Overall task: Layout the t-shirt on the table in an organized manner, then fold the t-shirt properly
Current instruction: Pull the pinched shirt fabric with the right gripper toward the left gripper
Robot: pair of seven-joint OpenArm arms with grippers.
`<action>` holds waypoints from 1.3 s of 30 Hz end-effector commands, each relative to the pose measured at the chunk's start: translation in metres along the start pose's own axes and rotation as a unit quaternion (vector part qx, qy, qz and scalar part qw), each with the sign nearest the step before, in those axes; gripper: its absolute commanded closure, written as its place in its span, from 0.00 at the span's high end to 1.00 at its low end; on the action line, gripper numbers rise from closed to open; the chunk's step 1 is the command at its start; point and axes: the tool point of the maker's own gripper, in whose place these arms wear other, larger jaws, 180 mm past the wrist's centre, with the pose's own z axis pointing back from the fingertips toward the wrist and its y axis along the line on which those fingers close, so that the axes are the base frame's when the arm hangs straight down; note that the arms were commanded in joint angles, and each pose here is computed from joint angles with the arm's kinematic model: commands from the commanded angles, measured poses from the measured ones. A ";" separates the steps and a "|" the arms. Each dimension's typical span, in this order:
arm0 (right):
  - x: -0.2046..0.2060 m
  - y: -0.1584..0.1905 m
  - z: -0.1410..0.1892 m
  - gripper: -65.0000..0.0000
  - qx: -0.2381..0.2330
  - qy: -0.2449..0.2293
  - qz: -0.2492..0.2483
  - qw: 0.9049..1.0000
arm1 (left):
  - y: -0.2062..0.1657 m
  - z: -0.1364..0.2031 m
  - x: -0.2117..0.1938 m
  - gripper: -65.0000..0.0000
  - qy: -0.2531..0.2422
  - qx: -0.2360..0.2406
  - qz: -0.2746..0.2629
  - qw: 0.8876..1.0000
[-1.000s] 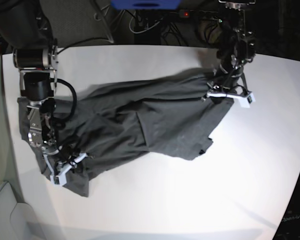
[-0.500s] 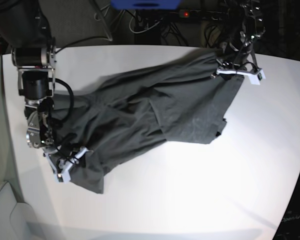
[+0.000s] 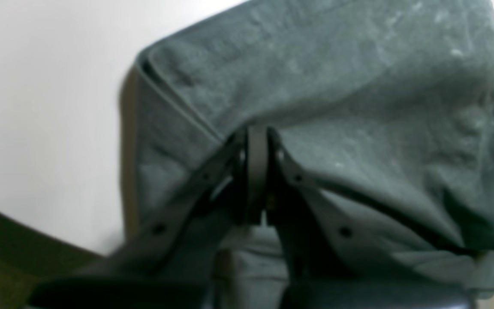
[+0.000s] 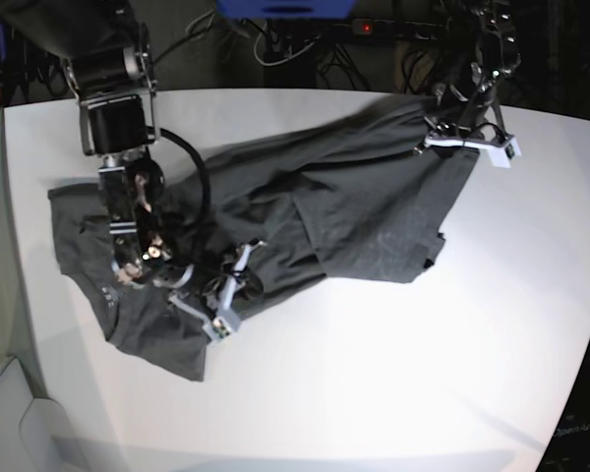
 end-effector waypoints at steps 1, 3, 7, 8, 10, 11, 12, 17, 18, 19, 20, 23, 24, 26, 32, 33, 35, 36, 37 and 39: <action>0.018 0.004 -0.002 0.05 0.009 -0.020 0.009 1.000 | 0.006 0.002 -0.009 0.01 0.019 0.014 0.003 1.000; 0.014 0.006 -0.010 0.05 0.017 -0.012 0.003 1.000 | 0.007 0.002 -0.009 0.01 0.020 0.014 0.003 1.000; 0.012 0.003 -0.025 0.05 0.026 -0.006 -0.021 0.999 | 0.007 0.002 -0.010 0.01 0.020 0.015 0.003 1.000; 0.010 0.000 -0.029 0.05 0.027 -0.002 -0.029 0.999 | 0.007 0.002 -0.010 0.01 0.020 0.015 0.003 1.000; 0.007 -0.007 -0.035 0.05 0.026 0.001 -0.044 0.999 | 0.008 0.002 -0.010 0.01 0.021 0.015 0.003 1.000; 0.005 -0.011 -0.037 0.05 0.025 0.002 -0.052 0.998 | 0.008 0.002 -0.010 0.01 0.021 0.015 0.003 1.000; 0.003 -0.014 -0.040 0.05 0.025 0.004 -0.060 0.998 | 0.008 0.002 -0.010 0.01 0.021 0.015 0.003 1.000; -0.011 -0.038 -0.050 0.05 0.007 0.014 -0.111 0.994 | 0.008 0.002 -0.010 0.01 0.021 0.015 0.003 1.000; -0.017 -0.051 -0.048 0.05 -0.016 0.016 -0.125 0.992 | 0.008 0.002 -0.010 0.01 0.021 0.015 0.003 1.000; -0.023 -0.065 -0.047 0.05 -0.046 0.017 -0.140 0.989 | 0.008 0.002 -0.010 0.01 0.021 0.015 0.003 1.000; -0.024 -0.075 -0.045 0.05 -0.069 0.014 -0.148 0.986 | 0.007 0.002 -0.011 0.01 0.021 0.015 0.003 1.000; -0.027 -0.103 -0.034 0.05 -0.120 0.006 -0.158 0.980 | 0.008 0.002 -0.011 0.01 0.022 0.015 0.003 1.000; -0.028 -0.111 -0.030 0.05 -0.134 0.005 -0.161 0.978 | 0.008 0.002 -0.011 0.01 0.022 0.015 0.003 1.000; -0.031 -0.127 -0.021 0.05 -0.159 0.005 -0.165 0.973 | 0.009 0.003 -0.013 0.01 0.024 0.017 0.002 1.000; -0.014 -0.169 0.002 0.05 -0.228 -0.010 -0.173 0.958 | 0.009 0.003 -0.013 0.01 0.024 0.017 0.002 1.000; -0.010 -0.174 0.005 0.05 -0.238 -0.014 -0.174 0.955 | 0.009 0.003 -0.013 0.01 0.024 0.017 0.002 1.000; -0.006 -0.180 0.009 0.05 -0.245 -0.017 -0.175 0.953 | 0.009 0.003 -0.013 0.01 0.024 0.017 0.002 1.000; 0.002 -0.182 0.011 0.05 -0.246 -0.024 -0.172 0.953 | 0.009 0.003 -0.013 0.01 0.024 0.017 0.002 1.000; 0.010 -0.184 0.012 0.05 -0.247 -0.031 -0.170 0.954 | 0.009 0.003 -0.013 0.01 0.024 0.017 0.002 1.000; 0.023 -0.185 0.014 0.05 -0.246 -0.042 -0.164 0.954 | 0.010 0.003 -0.013 0.01 0.024 0.017 0.002 1.000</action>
